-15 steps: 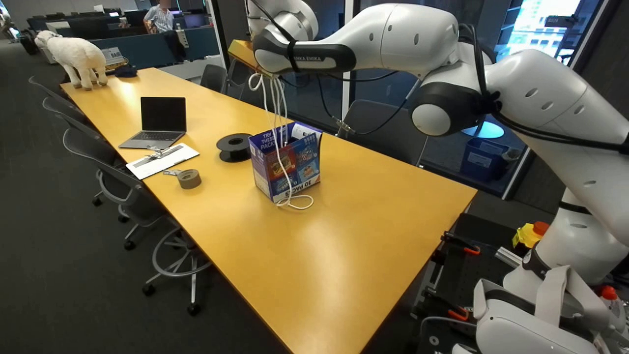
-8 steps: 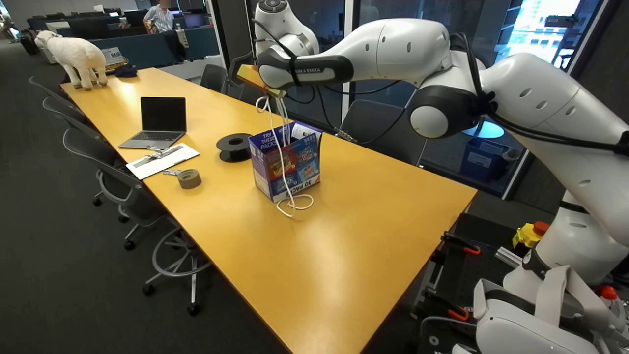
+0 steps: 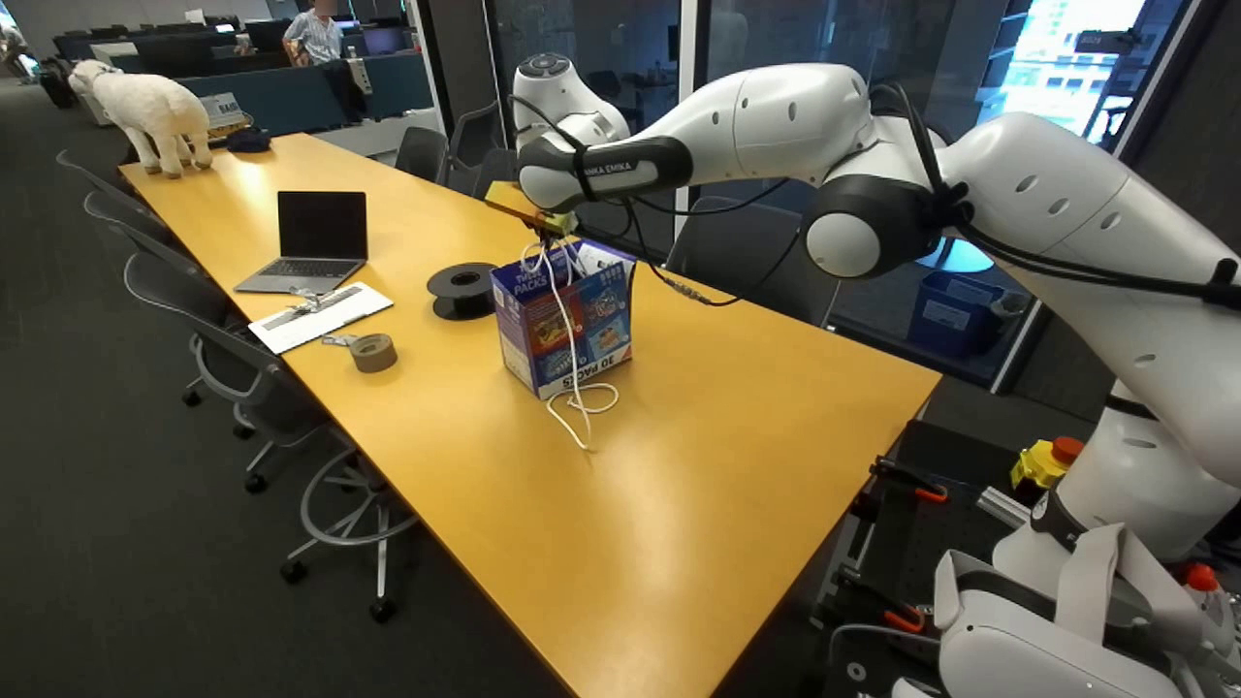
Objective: Pick up the ropes from the table and put them in the box
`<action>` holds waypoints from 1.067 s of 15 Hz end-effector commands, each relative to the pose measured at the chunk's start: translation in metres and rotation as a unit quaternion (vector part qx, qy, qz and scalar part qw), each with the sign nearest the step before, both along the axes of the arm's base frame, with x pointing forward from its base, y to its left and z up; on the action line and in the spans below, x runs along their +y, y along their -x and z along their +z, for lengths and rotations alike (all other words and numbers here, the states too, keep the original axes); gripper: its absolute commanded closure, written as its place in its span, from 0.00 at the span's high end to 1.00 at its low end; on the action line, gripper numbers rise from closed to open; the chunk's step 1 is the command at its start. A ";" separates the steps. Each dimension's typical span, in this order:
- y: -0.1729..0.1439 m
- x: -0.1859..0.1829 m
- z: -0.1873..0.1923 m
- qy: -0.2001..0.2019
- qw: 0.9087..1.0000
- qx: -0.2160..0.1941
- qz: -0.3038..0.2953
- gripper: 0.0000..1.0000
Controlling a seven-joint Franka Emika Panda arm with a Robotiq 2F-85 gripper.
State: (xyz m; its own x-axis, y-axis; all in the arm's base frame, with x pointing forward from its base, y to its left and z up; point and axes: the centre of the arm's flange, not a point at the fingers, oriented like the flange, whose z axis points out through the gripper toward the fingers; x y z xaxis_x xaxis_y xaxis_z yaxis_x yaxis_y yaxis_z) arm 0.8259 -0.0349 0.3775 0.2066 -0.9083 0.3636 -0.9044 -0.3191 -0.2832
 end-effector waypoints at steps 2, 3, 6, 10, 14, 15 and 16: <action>0.003 -0.007 -0.020 -0.022 0.999 0.031 0.007 0.08; 0.004 -0.009 -0.025 -0.025 0.999 0.035 0.006 0.07; 0.004 -0.012 -0.032 -0.028 0.999 0.042 0.007 0.07; 0.009 -0.009 -0.029 -0.005 0.998 0.050 0.035 0.38; 0.015 -0.001 -0.012 -0.002 0.997 0.048 0.052 0.67; 0.017 0.003 -0.007 0.000 0.997 0.047 0.056 0.76; 0.021 0.007 0.000 -0.001 0.997 0.052 0.060 0.82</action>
State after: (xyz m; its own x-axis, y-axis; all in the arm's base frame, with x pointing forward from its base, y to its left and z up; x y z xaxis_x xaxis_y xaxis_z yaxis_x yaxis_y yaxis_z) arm 0.8203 -0.0376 0.3515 0.3136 -0.8880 0.3364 -0.8968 -0.3934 -0.2024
